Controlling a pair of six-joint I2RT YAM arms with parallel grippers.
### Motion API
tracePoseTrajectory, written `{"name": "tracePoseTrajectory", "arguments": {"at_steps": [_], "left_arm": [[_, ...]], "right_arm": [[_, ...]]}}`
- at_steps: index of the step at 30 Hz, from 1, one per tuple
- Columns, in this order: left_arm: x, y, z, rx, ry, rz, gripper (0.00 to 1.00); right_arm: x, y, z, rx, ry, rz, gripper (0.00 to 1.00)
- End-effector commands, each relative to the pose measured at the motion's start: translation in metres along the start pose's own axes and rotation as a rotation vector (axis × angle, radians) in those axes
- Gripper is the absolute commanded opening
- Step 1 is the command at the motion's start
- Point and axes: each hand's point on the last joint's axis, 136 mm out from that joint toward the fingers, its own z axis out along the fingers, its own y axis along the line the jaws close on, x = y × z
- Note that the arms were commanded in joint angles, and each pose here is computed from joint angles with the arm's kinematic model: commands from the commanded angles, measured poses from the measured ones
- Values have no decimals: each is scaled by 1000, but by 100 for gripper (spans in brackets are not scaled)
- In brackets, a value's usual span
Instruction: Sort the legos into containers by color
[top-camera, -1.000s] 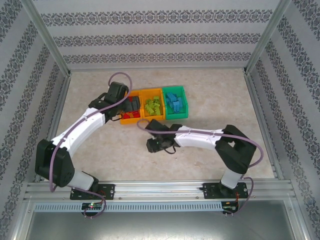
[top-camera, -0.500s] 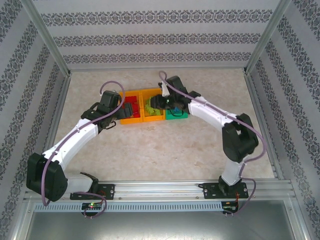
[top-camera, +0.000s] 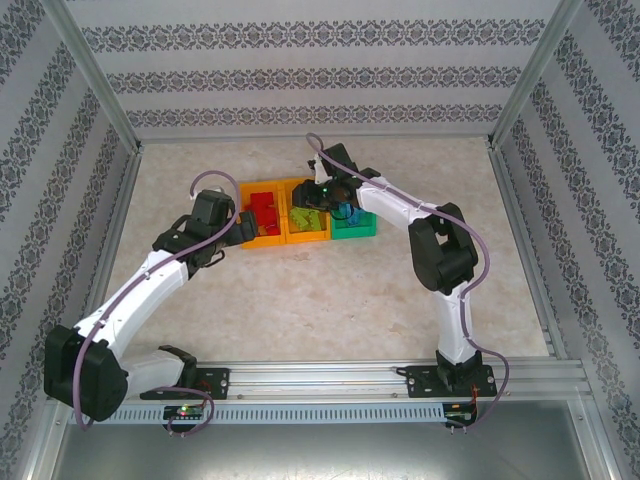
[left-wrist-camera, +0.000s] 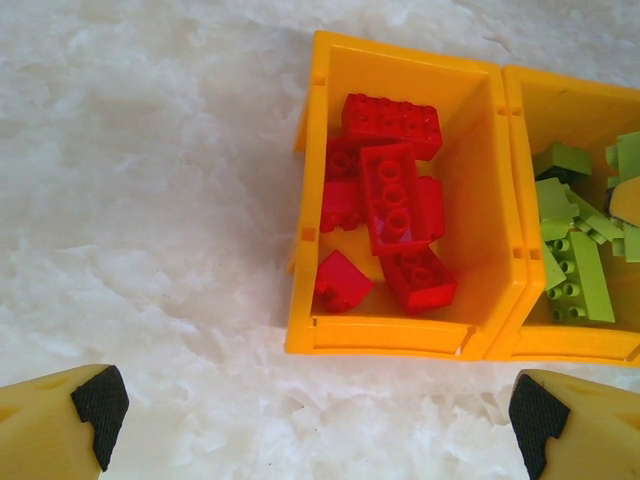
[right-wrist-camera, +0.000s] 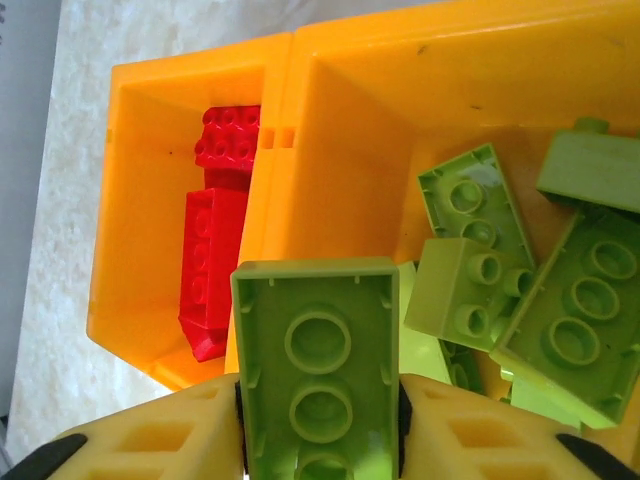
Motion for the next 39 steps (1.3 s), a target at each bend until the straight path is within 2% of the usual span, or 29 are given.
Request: {"name": "tracePoseTrajectory", "arguments": {"at_steps": [1,3,5,10,13,15,19,23,27,31,39], "left_arm": [[-1,15,-2,-46,-18,-26,100],[0,16,-3,-50,-18,-28,100],[1,16,-2,-52,-17,-27,100],[1,18,3,-63,-8,-33,100],[2,25,5,-106,-10,-31,100],[-1,30,3,-130,-33,-15,100],[-9,50,-7,-201,-131,21,100],[-10,82,-10,-361,-217,94,99],[-11,91,-8,-388,-298,119,100],[-13,90,-3,-372,-368,172,100],[-2,104,22,-398,-362,294,100]], "right_arm": [[-12,15,-12,-45,-21,-17,55],[-12,23,-22,-64,-43,-34,64],[-13,31,-36,-82,-70,-49,83],[-16,51,-80,-90,-146,-103,98],[-13,49,-116,-45,-220,-168,98],[-6,26,-144,76,-296,-229,98],[13,-56,-212,419,-487,-331,98],[36,-128,-257,581,-640,-349,98],[46,-179,-280,710,-726,-296,98],[45,-209,-294,769,-806,-235,98],[48,-238,-287,812,-845,-249,98]]}}
